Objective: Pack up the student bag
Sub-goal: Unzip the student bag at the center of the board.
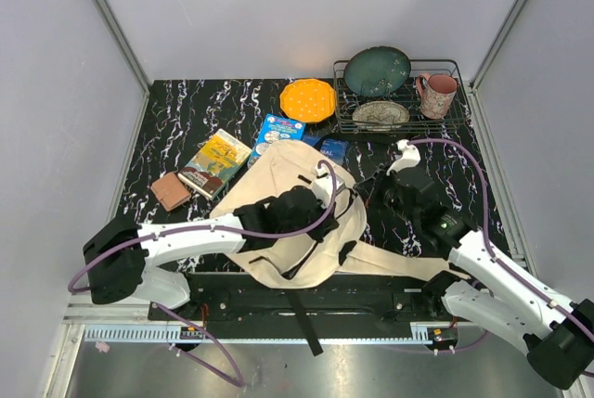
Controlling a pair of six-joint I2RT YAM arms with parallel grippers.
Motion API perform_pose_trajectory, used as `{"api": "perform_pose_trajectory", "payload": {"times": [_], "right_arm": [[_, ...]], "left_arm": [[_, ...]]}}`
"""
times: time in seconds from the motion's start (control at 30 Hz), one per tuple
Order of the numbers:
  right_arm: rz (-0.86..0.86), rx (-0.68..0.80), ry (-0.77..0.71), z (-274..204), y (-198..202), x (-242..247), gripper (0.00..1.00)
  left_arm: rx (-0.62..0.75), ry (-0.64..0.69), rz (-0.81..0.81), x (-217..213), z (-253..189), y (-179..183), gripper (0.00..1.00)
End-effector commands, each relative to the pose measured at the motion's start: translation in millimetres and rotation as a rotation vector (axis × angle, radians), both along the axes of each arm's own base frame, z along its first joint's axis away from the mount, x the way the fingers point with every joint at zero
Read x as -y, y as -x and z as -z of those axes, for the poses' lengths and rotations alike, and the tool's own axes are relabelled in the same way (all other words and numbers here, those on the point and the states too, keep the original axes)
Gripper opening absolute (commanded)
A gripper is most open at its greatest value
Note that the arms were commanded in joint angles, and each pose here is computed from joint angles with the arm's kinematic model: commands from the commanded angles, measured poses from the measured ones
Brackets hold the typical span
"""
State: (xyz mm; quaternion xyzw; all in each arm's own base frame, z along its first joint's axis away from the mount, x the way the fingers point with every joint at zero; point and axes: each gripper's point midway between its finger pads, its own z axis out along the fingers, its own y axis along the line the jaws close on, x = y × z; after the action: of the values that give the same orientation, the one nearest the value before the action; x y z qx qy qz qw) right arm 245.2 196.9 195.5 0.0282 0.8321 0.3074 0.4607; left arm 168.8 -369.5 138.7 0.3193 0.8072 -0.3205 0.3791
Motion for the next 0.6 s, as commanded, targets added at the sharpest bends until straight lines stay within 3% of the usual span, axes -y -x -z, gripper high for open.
{"api": "perform_pose_trajectory", "payload": {"times": [0.0,0.3,0.57], "right_arm": [[0.079,0.066,0.069,-8.3,-20.6,9.5,0.00],[0.145,0.090,0.153,-7.6,-53.4,17.4,0.00],[0.150,0.113,0.169,-16.3,-83.0,14.3,0.00]], "left_arm": [[0.025,0.091,0.025,3.2,-23.2,11.4,0.00],[-0.019,0.082,0.051,-18.2,-2.3,52.5,0.00],[-0.027,0.027,0.059,-24.7,13.7,68.0,0.00]]}}
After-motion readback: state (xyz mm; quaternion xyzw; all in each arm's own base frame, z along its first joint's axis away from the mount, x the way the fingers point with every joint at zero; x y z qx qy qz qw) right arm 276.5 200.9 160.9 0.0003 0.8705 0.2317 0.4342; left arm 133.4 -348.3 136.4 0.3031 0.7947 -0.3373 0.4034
